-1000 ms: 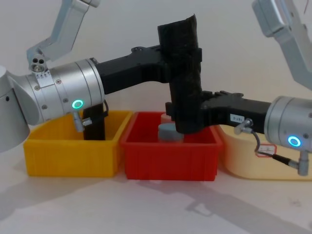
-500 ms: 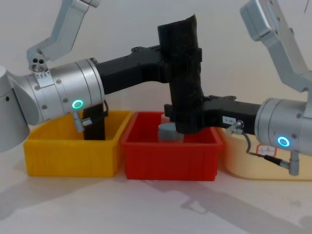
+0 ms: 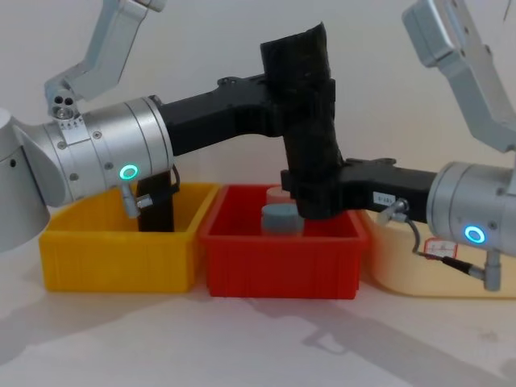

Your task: Pick up the garbage bag with the one hand and transfer it to the other hand.

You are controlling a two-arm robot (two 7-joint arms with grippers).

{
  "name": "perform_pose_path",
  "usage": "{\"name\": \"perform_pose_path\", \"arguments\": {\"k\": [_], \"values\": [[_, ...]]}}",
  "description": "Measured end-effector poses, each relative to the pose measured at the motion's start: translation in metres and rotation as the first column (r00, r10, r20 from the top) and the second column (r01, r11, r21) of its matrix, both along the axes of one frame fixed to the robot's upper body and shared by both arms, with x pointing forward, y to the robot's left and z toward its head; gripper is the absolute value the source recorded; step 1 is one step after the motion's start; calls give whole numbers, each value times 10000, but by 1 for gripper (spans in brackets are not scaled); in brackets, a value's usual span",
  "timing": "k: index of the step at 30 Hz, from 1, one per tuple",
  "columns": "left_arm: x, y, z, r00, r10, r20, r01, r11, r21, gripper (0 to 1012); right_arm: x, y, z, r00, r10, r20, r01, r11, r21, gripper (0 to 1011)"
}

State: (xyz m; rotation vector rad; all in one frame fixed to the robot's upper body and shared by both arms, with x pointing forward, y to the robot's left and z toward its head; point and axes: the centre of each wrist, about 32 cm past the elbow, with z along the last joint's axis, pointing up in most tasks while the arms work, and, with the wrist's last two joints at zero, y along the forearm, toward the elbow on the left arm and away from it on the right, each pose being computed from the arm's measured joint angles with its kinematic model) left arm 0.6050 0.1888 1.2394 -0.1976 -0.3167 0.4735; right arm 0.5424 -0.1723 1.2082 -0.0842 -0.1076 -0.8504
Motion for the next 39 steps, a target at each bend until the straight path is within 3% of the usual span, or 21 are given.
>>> {"name": "perform_pose_path", "arguments": {"k": [10,12,19,27,35,39], "values": [[0,3,0,10000,6,-1,-6,10000,4,755,-43,-82,50,9995,-298,60,297,9996,5,542],[0,3,0,10000,6,-1,-6,10000,4,847,-48,-133,72,9990,-431,80,431,9991,-13,542],[0,3,-1,10000,6,-1,-6,10000,4,991,-42,-291,130,9964,-850,52,850,9964,-30,542],[0,3,-1,10000,5,-1,-5,10000,4,1002,10,-559,225,9864,-1643,8,1643,9863,-109,542],[0,3,-1,10000,5,-1,-5,10000,4,1001,132,-946,352,9583,-2855,-96,2849,9577,-420,540],[0,3,-1,10000,4,-2,-4,10000,5,1001,179,-1068,391,9456,-3251,-119,3239,9443,-588,540]]}}
